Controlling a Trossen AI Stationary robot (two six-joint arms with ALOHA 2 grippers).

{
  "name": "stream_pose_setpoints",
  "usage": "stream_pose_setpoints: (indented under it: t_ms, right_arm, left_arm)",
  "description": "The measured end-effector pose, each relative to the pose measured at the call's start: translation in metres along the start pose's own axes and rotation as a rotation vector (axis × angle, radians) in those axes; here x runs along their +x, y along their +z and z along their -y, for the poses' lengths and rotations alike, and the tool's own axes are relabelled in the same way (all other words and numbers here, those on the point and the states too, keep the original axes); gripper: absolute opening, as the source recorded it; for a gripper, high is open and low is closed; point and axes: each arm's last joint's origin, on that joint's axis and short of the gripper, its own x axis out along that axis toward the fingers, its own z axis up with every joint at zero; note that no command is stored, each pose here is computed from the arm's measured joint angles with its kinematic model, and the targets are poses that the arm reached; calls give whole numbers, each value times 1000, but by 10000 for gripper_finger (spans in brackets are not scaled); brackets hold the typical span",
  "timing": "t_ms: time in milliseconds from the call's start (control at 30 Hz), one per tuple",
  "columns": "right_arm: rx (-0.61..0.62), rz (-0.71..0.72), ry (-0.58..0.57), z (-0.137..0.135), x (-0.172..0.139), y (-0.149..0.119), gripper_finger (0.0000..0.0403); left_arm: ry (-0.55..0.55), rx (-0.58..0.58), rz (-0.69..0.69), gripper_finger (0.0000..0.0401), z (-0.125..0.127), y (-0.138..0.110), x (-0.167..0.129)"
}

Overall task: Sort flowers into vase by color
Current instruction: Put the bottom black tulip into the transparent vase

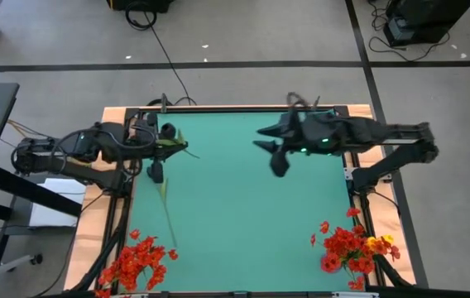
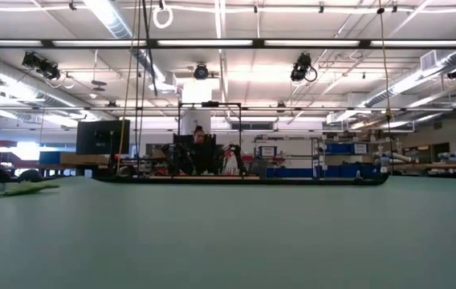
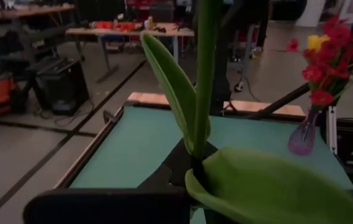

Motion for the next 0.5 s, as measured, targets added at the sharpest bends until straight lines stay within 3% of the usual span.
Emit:
stream_pose_setpoints:
  t_ms: [200, 500]
  right_arm:
    - [67, 119, 48, 21, -36, -28, 164]
    - [109, 247, 129, 44, -64, -75, 164]
  left_arm:
    - [30, -39, 1, 20, -5, 0, 3]
    - [64, -62, -11, 20, -9, -1, 9]
